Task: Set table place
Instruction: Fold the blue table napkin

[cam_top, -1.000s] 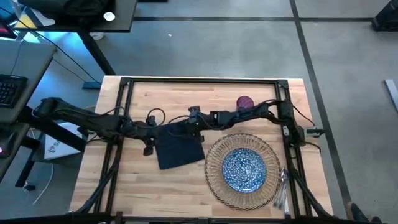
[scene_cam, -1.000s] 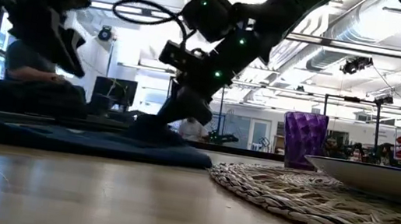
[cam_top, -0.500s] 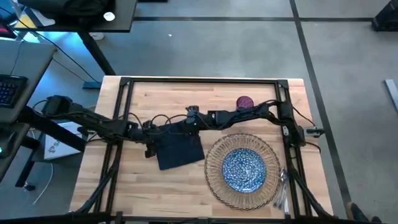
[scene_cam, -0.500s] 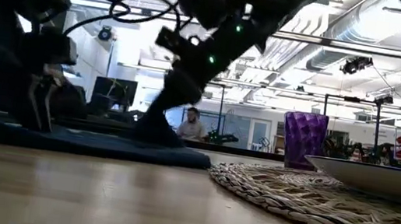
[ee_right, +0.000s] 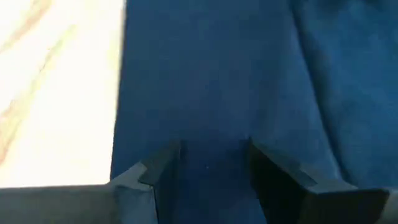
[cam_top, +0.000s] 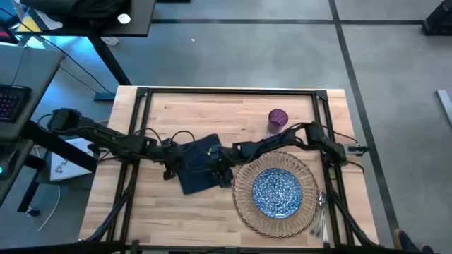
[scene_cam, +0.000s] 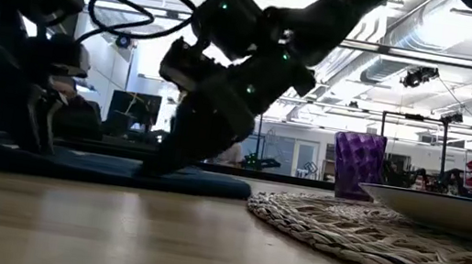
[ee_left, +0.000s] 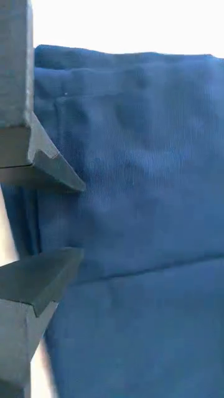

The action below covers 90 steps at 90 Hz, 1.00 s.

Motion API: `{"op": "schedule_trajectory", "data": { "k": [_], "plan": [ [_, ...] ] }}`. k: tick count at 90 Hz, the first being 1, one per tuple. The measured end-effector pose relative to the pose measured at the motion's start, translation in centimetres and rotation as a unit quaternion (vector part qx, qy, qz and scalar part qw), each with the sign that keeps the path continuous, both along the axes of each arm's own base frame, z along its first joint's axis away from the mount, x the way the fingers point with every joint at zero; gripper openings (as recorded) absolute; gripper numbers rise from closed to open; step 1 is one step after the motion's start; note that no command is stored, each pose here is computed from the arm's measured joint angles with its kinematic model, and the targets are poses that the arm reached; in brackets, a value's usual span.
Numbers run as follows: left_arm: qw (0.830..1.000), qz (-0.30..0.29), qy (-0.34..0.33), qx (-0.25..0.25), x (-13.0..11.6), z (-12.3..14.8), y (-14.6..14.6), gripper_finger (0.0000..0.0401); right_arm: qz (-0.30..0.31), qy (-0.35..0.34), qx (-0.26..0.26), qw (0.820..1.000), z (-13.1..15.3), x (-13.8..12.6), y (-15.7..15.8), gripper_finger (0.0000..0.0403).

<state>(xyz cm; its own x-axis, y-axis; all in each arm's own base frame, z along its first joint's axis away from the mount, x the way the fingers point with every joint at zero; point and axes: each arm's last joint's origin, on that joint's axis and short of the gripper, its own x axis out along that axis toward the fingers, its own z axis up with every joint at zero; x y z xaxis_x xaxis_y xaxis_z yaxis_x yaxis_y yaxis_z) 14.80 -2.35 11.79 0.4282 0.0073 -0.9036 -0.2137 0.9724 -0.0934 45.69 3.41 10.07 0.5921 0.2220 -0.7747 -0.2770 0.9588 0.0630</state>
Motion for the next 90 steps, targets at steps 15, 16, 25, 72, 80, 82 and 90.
{"op": "schedule_trajectory", "data": {
  "k": [15,16,25,72,80,82,90],
  "plan": [
    [0.999,-0.014,0.032,-0.031,-0.3,0.9,-0.5,0.0123,-0.020,0.021,-0.002,1.000,-0.2,-0.2,-0.6,0.0158],
    [0.999,-0.016,0.032,-0.033,-0.3,0.9,-0.6,0.0121,-0.021,0.021,-0.002,1.000,-0.2,-0.2,-0.6,0.0158],
    [0.998,-0.039,0.030,-0.047,0.0,1.8,-1.1,0.0110,-0.024,0.016,0.000,1.000,-0.2,-0.2,-0.8,0.0158],
    [0.980,-0.145,-0.131,0.037,3.0,5.6,-3.3,0.0083,0.032,0.005,-0.078,0.996,7.5,-2.6,-0.8,0.0158],
    [0.968,-0.186,-0.162,0.054,3.7,5.6,-4.4,0.0082,0.043,0.026,-0.091,0.995,8.4,-3.5,-0.5,0.0158],
    [0.965,-0.194,-0.170,0.055,3.9,5.6,-4.7,0.0083,0.046,0.036,-0.096,0.994,8.5,-3.7,-0.3,0.0158],
    [0.956,-0.227,-0.177,0.062,4.4,5.1,-5.7,0.0085,0.058,0.085,-0.104,0.989,8.0,-4.7,0.3,0.0158]
  ]
}}
